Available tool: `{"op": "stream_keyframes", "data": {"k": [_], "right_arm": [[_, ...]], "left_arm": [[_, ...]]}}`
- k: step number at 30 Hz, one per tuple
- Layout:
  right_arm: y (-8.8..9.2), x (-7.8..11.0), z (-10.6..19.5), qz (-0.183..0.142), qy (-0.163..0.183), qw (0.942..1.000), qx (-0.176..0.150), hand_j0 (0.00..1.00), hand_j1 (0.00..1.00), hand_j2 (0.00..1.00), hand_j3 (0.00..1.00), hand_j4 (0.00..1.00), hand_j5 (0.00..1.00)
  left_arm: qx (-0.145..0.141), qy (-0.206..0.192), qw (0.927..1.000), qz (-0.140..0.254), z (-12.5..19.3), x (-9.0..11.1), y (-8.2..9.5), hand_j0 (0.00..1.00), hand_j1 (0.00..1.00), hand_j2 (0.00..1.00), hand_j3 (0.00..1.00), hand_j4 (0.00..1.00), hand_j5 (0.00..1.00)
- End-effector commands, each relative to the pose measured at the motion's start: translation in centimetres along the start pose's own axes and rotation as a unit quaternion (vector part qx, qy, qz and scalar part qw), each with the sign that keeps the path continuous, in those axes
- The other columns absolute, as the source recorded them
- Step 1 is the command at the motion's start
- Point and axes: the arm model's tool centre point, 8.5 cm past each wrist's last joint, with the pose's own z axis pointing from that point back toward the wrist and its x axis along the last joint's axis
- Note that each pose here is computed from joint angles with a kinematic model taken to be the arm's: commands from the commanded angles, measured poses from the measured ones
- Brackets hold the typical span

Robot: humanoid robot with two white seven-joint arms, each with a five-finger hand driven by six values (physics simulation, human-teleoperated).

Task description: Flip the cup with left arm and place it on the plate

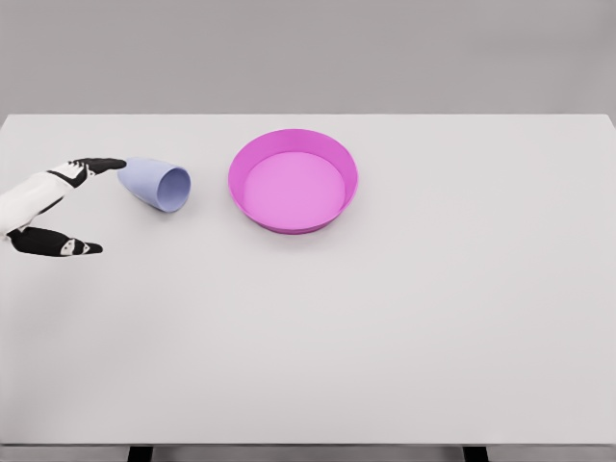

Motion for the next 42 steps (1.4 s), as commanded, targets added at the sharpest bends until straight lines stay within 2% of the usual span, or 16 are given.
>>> {"op": "stream_keyframes", "data": {"k": [1,2,6,8,9,11,14,17,18,20,21,25,29,32,34,42], "right_arm": [[0.0,0.2,0.0,0.000,-0.003,1.0000,0.000,1.00,1.00,1.00,1.00,1.00,1.00],[0.0,-0.1,0.0,-0.001,0.002,1.0000,0.001,1.00,1.00,1.00,1.00,1.00,1.00],[0.0,0.0,0.0,-0.001,0.000,1.0000,0.001,1.00,1.00,1.00,1.00,1.00,1.00],[0.0,0.0,0.0,-0.001,0.001,1.0000,0.001,1.00,1.00,1.00,1.00,1.00,1.00],[0.0,0.0,0.0,-0.001,0.000,1.0000,0.001,1.00,1.00,1.00,1.00,1.00,1.00],[0.0,0.0,0.0,-0.001,0.001,1.0000,0.001,1.00,1.00,1.00,1.00,1.00,1.00],[0.0,0.0,0.0,-0.001,0.000,1.0000,0.001,1.00,1.00,1.00,1.00,1.00,1.00],[0.0,0.0,0.0,-0.001,0.000,1.0000,0.001,1.00,1.00,1.00,1.00,1.00,1.00],[0.0,0.0,0.0,-0.001,0.000,1.0000,0.001,1.00,1.00,1.00,1.00,1.00,1.00],[0.0,0.0,0.0,-0.001,0.000,1.0000,0.001,1.00,1.00,1.00,1.00,1.00,1.00],[0.0,0.0,0.0,-0.001,0.000,1.0000,0.001,1.00,1.00,1.00,1.00,1.00,1.00],[0.0,0.0,0.0,-0.001,0.000,1.0000,0.001,1.00,1.00,1.00,1.00,1.00,1.00],[0.0,0.0,0.0,-0.001,0.000,1.0000,0.001,1.00,1.00,1.00,1.00,1.00,1.00],[0.0,0.0,0.0,-0.001,0.000,1.0000,0.001,1.00,1.00,1.00,1.00,1.00,1.00],[0.0,0.0,0.0,-0.001,0.001,1.0000,0.001,1.00,1.00,1.00,1.00,1.00,1.00],[0.0,0.0,0.0,-0.001,0.000,1.0000,0.001,1.00,1.00,1.00,1.00,1.00,1.00]], "left_arm": [[0.000,-0.012,0.9999,-0.001,-0.4,0.7,0.1,1.00,1.00,1.00,1.00,1.00,1.00],[0.000,-0.016,0.9999,-0.003,-0.5,1.0,0.1,1.00,1.00,1.00,1.00,1.00,1.00],[-0.037,-0.021,0.9991,0.001,-0.8,1.2,-1.0,1.00,1.00,1.00,1.00,1.00,1.00],[-0.052,-0.012,0.9982,-0.027,-1.3,1.1,-1.1,1.00,1.00,1.00,1.00,1.00,1.00],[-0.051,-0.010,0.9977,-0.043,-1.8,1.0,-0.4,1.00,1.00,1.00,1.00,1.00,1.00],[-0.059,0.001,0.9959,-0.068,-2.4,0.7,-0.4,1.00,1.00,1.00,1.00,1.00,1.00],[-0.052,0.023,0.9957,-0.073,-3.8,-1.0,0.3,1.00,1.00,1.00,1.00,1.00,1.00],[-0.055,0.024,0.9950,-0.079,-5.0,-1.1,-0.3,1.00,1.00,1.00,1.00,1.00,1.00],[-0.073,0.028,0.9931,-0.088,-5.3,-1.2,-1.0,1.00,1.00,1.00,1.00,1.00,1.00],[-0.076,0.028,0.9910,-0.106,-6.4,-0.9,-0.9,1.00,1.00,1.00,1.00,1.00,1.00],[-0.081,0.026,0.9907,-0.106,-7.1,-1.0,-0.9,1.00,1.00,1.00,1.00,1.00,1.00],[-0.075,0.054,0.9909,-0.098,-7.9,-3.3,1.2,1.00,1.00,1.00,1.00,1.00,1.00],[-0.107,0.047,0.9876,-0.104,-10.2,-3.4,1.0,1.00,1.00,1.00,1.00,1.00,1.00],[-0.114,0.051,0.9870,-0.101,-10.3,-3.7,0.7,1.00,1.00,1.00,1.00,1.00,1.00],[-0.127,0.043,0.9844,-0.114,-11.4,-3.2,0.4,1.00,1.00,1.00,1.00,1.00,1.00],[-0.132,0.069,0.9830,-0.107,-11.3,-4.7,0.6,1.00,1.00,1.00,1.00,1.00,1.00]]}}
